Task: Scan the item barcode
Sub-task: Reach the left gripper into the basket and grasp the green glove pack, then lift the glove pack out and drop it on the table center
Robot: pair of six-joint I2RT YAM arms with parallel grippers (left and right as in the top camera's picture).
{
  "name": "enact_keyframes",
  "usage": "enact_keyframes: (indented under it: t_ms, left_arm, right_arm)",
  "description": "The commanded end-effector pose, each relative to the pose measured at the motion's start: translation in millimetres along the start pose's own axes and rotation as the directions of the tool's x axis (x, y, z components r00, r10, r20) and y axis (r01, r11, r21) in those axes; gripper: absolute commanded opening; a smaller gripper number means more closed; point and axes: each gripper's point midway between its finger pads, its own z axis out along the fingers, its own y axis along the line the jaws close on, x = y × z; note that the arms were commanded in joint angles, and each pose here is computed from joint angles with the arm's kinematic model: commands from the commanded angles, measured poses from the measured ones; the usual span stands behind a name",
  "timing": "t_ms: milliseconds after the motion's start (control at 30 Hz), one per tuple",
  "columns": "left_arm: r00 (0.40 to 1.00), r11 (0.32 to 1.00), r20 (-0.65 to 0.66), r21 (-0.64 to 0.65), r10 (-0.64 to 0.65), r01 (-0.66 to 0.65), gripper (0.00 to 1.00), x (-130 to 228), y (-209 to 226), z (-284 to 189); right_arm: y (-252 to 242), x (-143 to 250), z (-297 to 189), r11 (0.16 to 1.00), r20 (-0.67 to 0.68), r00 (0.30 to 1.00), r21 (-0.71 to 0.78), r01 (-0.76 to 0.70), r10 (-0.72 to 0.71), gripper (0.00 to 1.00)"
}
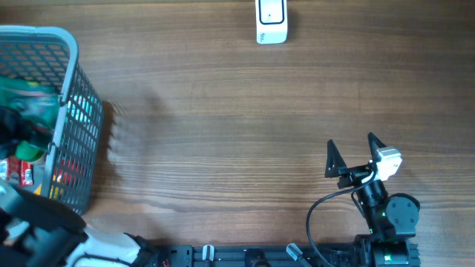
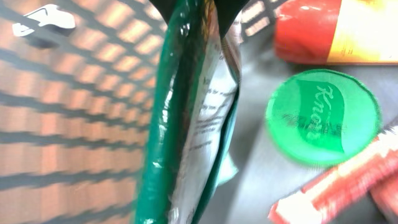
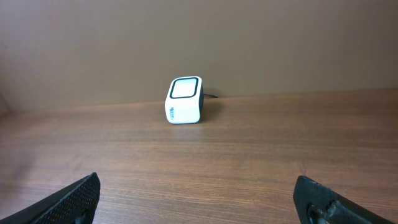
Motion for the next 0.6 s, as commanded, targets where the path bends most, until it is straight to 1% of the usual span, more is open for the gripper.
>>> enact_keyframes:
  t_ms: [0, 133, 200, 267, 333, 433, 467, 567]
  left_arm:
    - [0.975, 0.991, 0.224, 0.128, 0.01, -0.039, 0.04, -6.9, -51.3, -85.1]
    - [0.929, 0.977, 0.368, 0.206, -0.027, -0.053, 0.04, 11.6, -74.2, -147.2]
    - [0.908, 0.97, 0.418, 0.234, -0.034, -0.071, 0.04, 21.1, -81.7, -169.7]
    - [0.887, 0.947, 0.462, 0.287, -0.007, -0.142, 0.04, 45.6, -96.3, -199.4]
    - [0.887, 0.918, 0.461, 0.341, 0.024, -0.203, 0.04, 70.5, -110.4, -215.1]
    - [0.896, 0.842, 0.427, 0.435, 0.119, -0.319, 0.04, 116.7, -138.9, -229.8]
    - [0.894, 0.81, 0.413, 0.456, 0.176, -0.37, 0.04, 135.4, -148.4, -232.0]
    - [0.852, 0.711, 0.377, 0.479, 0.363, -0.515, 0.04, 184.5, -166.7, -229.1]
  right_arm:
    - [-0.8, 0.2, 0.3, 1.0, 0.001, 1.0, 0.006, -0.013, 0.013, 1.0]
    - [-0.8, 0.2, 0.3, 1.0, 0.001, 1.0, 0.006, -0.013, 0.013, 1.0]
    - [-0.8, 0.2, 0.3, 1.0, 0.001, 1.0, 0.006, -0.013, 0.013, 1.0]
    - [-0.8, 0.2, 0.3, 1.0, 0.001, 1.0, 0.006, -0.013, 0.013, 1.0]
    - [-0.8, 0.2, 0.3, 1.0, 0.001, 1.0, 0.006, -0.013, 0.013, 1.0]
    - [-0.8, 0.2, 0.3, 1.0, 0.001, 1.0, 0.006, -0.013, 0.013, 1.0]
    - [-0.8, 0.2, 0.3, 1.0, 0.001, 1.0, 0.006, -0.013, 0.013, 1.0]
    - [-0.8, 0.2, 0.3, 1.0, 0.001, 1.0, 0.006, -0.013, 0.013, 1.0]
